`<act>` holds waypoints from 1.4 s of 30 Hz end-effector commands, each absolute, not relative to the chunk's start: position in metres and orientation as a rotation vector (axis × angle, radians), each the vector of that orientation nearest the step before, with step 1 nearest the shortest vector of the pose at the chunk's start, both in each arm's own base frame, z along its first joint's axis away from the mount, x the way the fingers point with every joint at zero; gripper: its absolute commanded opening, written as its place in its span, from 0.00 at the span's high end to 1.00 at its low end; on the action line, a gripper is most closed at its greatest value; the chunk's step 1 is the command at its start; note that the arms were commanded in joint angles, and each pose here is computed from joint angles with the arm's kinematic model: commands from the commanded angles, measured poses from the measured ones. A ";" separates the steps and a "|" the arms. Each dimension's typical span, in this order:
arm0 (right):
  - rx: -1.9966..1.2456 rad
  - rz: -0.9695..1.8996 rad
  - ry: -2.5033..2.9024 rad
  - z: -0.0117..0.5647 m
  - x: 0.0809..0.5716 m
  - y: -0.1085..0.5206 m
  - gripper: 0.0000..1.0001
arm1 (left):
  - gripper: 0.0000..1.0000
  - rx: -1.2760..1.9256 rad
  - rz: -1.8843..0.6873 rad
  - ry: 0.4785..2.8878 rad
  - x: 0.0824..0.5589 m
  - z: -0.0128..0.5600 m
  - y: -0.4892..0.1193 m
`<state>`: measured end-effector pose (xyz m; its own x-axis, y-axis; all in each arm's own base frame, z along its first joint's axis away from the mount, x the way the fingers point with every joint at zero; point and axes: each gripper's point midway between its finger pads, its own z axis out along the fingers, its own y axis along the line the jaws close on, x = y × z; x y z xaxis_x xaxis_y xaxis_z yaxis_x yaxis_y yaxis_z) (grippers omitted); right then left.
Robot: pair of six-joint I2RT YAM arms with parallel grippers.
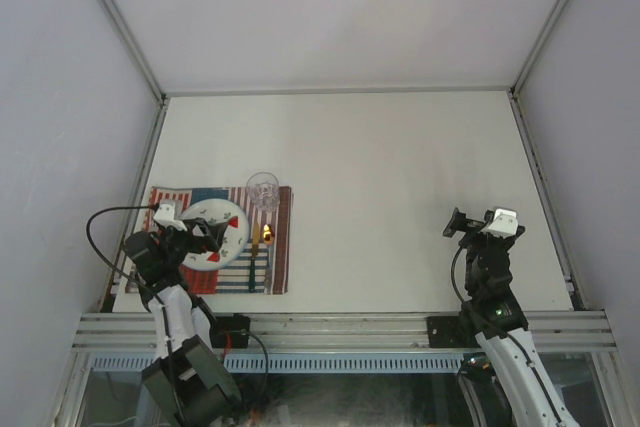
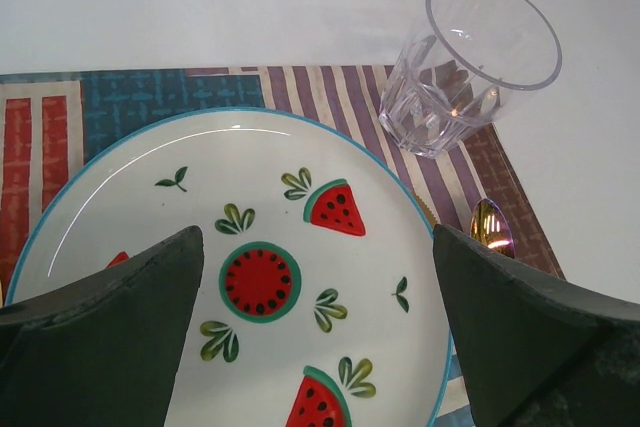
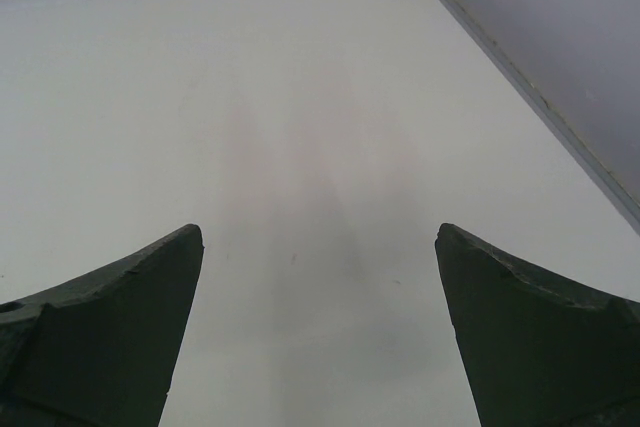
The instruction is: Set the dinner table for one person
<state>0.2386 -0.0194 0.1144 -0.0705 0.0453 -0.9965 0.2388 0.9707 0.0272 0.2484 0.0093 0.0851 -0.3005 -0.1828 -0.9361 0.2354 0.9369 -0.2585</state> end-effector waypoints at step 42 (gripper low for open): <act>0.216 -0.143 1.671 0.092 0.236 -0.017 0.00 | 0.00 -0.017 -0.046 1.524 0.234 0.126 0.038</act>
<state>0.2392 -0.0165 0.1144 -0.0704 0.0493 -0.9963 0.2235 0.9742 0.0325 0.2369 0.0457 0.1422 0.0291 -0.0577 -0.9979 -0.0225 0.9980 -0.0584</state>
